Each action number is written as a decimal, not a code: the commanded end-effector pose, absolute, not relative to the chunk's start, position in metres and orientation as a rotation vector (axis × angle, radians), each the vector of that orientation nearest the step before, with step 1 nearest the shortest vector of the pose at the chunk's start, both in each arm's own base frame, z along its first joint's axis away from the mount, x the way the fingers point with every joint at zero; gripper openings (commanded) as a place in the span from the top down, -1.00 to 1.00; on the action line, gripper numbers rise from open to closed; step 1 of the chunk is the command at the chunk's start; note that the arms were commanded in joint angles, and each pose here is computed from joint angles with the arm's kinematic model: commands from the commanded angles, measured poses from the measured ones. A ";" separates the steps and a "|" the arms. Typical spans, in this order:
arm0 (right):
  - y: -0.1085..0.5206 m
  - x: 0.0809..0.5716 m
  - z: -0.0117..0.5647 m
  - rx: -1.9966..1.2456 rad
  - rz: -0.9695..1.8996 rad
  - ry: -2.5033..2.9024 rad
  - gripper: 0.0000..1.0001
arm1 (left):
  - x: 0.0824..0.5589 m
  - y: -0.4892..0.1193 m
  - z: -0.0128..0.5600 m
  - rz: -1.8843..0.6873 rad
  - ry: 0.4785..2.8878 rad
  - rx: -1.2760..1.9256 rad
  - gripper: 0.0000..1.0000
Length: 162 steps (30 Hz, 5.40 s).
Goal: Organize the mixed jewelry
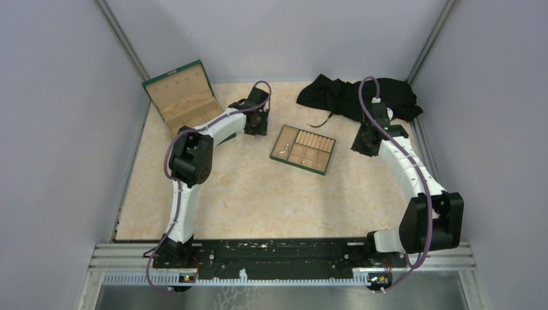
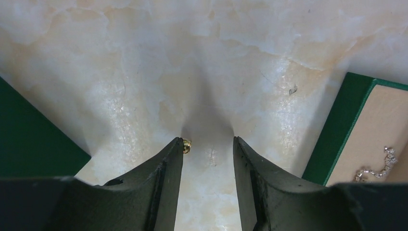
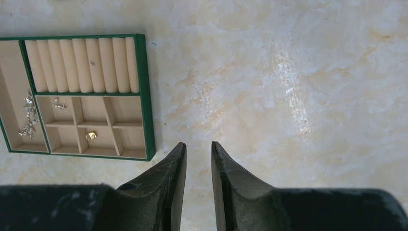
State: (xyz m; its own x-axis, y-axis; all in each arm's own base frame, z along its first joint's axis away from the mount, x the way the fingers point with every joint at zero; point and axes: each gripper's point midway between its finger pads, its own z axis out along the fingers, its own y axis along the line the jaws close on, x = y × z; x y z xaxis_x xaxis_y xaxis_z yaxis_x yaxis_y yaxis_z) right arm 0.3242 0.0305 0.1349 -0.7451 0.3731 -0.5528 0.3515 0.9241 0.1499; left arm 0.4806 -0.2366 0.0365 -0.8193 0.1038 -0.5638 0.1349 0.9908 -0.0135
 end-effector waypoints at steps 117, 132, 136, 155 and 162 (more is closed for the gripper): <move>0.028 0.318 0.153 0.521 0.073 2.419 0.49 | 0.328 -0.434 0.072 -0.559 2.468 0.845 0.32; 0.031 0.314 0.156 0.539 0.116 2.392 0.49 | 0.310 -0.324 0.131 -0.256 2.479 0.477 0.22; 0.036 0.313 0.152 0.535 0.148 2.397 0.49 | 0.265 -0.256 0.111 -0.125 2.591 0.292 0.11; 0.051 0.316 0.151 0.485 0.243 2.418 0.48 | 0.173 -0.128 0.025 0.028 2.763 -0.481 -0.04; 0.050 0.311 0.148 0.491 0.241 2.426 0.48 | 0.171 -0.125 0.005 0.016 2.764 -0.527 0.13</move>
State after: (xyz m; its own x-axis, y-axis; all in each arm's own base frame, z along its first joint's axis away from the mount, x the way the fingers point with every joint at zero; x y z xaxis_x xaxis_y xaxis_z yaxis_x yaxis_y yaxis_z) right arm 0.3075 0.0515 0.1377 -0.7509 0.3966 -0.5281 0.2960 0.9169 0.2678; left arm 0.1667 -0.1168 0.0133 -0.9092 -0.2637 -0.3223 -0.2838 0.9587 0.0164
